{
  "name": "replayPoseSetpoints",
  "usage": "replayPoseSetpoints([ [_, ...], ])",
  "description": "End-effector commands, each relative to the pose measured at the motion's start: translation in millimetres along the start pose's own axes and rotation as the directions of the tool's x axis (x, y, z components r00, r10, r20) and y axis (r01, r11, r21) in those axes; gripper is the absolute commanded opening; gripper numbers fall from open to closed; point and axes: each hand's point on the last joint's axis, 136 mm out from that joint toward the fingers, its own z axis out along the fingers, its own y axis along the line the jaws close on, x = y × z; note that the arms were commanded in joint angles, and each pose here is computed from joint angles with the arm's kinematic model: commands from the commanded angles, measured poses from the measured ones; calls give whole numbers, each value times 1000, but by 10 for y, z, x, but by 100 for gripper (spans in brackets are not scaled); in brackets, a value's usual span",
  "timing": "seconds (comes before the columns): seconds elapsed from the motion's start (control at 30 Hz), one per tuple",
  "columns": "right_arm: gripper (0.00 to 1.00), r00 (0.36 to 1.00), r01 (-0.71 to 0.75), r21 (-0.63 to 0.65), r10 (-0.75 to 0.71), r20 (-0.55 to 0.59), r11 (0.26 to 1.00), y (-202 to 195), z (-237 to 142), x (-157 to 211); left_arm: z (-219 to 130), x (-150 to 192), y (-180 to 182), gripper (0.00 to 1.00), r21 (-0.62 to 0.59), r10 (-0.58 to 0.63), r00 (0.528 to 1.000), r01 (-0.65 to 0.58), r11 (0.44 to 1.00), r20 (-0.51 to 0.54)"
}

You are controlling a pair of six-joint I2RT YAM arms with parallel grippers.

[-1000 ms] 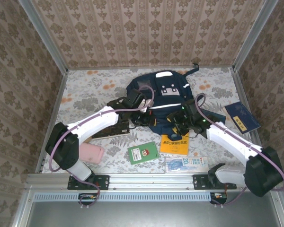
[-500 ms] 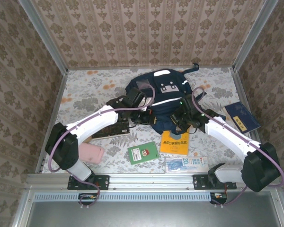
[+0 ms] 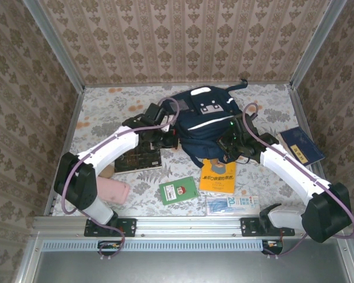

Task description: Pack the student bag

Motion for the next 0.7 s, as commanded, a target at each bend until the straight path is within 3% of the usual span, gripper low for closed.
replayPoseSetpoints([
  [0.0, 0, 991, 92, -64, -85, 101, 994, 182, -207, -227, -48, -144, 485, 6, -145, -83, 996, 88, 986, 40],
  [0.4, 0, 981, 174, -110, -163, 108, 979, 237, -248, -192, 162, -584, 927, 21, -249, -145, 988, 152, 957, 44],
  [0.5, 0, 979, 189, -106, -178, 102, 976, 228, -234, -183, 37, -670, 1061, 26, -272, -156, 985, 172, 947, 78],
  [0.67, 0, 966, 250, -107, -241, 91, 962, 246, -203, -158, -170, -669, 907, 37, -247, -99, 989, 123, 961, 106],
])
